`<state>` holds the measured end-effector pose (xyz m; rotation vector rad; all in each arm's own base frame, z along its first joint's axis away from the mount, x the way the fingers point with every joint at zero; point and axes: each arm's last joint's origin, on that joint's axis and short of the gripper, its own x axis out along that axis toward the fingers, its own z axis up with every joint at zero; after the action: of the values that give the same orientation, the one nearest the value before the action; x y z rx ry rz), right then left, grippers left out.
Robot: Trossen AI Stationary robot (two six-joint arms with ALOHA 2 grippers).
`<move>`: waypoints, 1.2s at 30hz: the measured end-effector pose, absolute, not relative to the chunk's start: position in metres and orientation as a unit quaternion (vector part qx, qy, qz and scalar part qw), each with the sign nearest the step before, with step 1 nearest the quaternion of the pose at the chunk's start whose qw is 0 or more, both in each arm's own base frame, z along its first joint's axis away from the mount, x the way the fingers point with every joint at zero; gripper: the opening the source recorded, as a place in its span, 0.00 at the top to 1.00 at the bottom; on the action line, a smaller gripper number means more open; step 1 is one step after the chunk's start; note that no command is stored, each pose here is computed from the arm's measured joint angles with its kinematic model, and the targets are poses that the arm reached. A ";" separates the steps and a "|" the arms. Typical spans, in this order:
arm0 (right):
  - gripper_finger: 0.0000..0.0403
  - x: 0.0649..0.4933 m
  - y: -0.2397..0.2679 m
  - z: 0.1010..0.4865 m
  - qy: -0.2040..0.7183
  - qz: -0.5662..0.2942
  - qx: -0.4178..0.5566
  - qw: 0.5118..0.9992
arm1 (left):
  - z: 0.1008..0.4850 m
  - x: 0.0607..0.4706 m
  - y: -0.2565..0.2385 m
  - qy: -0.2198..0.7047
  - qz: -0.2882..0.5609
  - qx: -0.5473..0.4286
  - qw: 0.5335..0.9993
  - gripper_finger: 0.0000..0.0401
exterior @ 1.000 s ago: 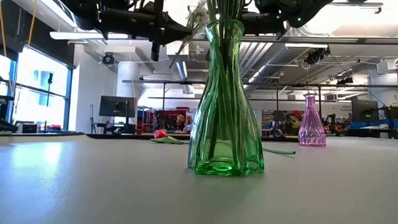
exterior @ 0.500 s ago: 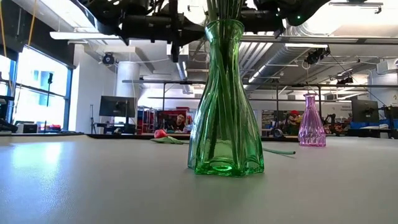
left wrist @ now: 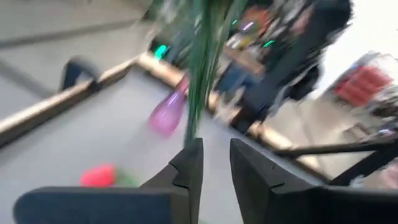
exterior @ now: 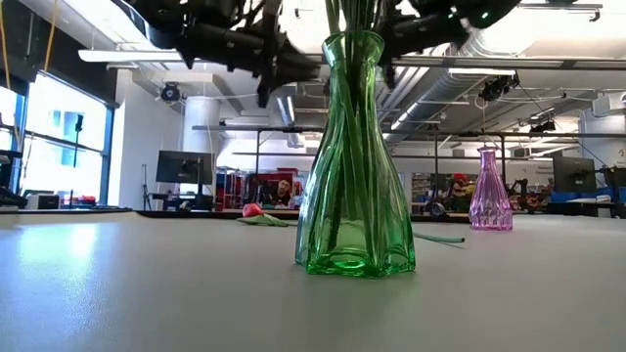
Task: Sort flowers into vase by color
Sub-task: Put the top white flowers into the purple vase
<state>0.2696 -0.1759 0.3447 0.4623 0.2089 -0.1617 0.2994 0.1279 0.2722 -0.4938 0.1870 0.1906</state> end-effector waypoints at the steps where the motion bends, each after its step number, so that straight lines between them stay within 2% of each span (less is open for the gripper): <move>1: 0.99 0.263 -0.174 0.346 0.121 -0.102 0.214 0.964 | 0.270 0.297 0.128 0.111 0.108 -0.249 0.956 0.81; 4: 0.99 0.241 -0.164 0.353 0.161 -0.171 0.167 0.958 | 0.265 0.290 0.127 0.150 0.144 -0.258 0.944 0.79; 8: 1.00 0.213 -0.150 0.365 0.198 -0.250 0.124 0.940 | 0.262 0.289 0.126 0.165 0.150 -0.261 0.939 0.79; 16: 1.00 0.166 -0.125 0.387 0.197 -0.360 0.101 0.906 | 0.263 0.290 0.125 0.158 0.147 -0.256 0.942 0.79; 21: 1.00 0.139 -0.116 0.401 0.230 -0.436 0.102 0.864 | 0.263 0.290 0.125 0.160 0.147 -0.256 0.942 0.79; 32: 1.00 0.124 -0.113 0.419 0.225 -0.453 0.100 0.857 | 0.263 0.288 0.131 0.156 0.156 -0.257 0.941 0.79; 36: 1.00 0.121 -0.110 0.417 0.252 -0.455 0.106 0.847 | 0.263 0.288 0.131 0.156 0.155 -0.257 0.941 0.79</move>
<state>0.1207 -0.1100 0.4167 0.2235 0.5315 -0.9603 0.2876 0.1308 0.2633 -0.5244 0.3193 0.3158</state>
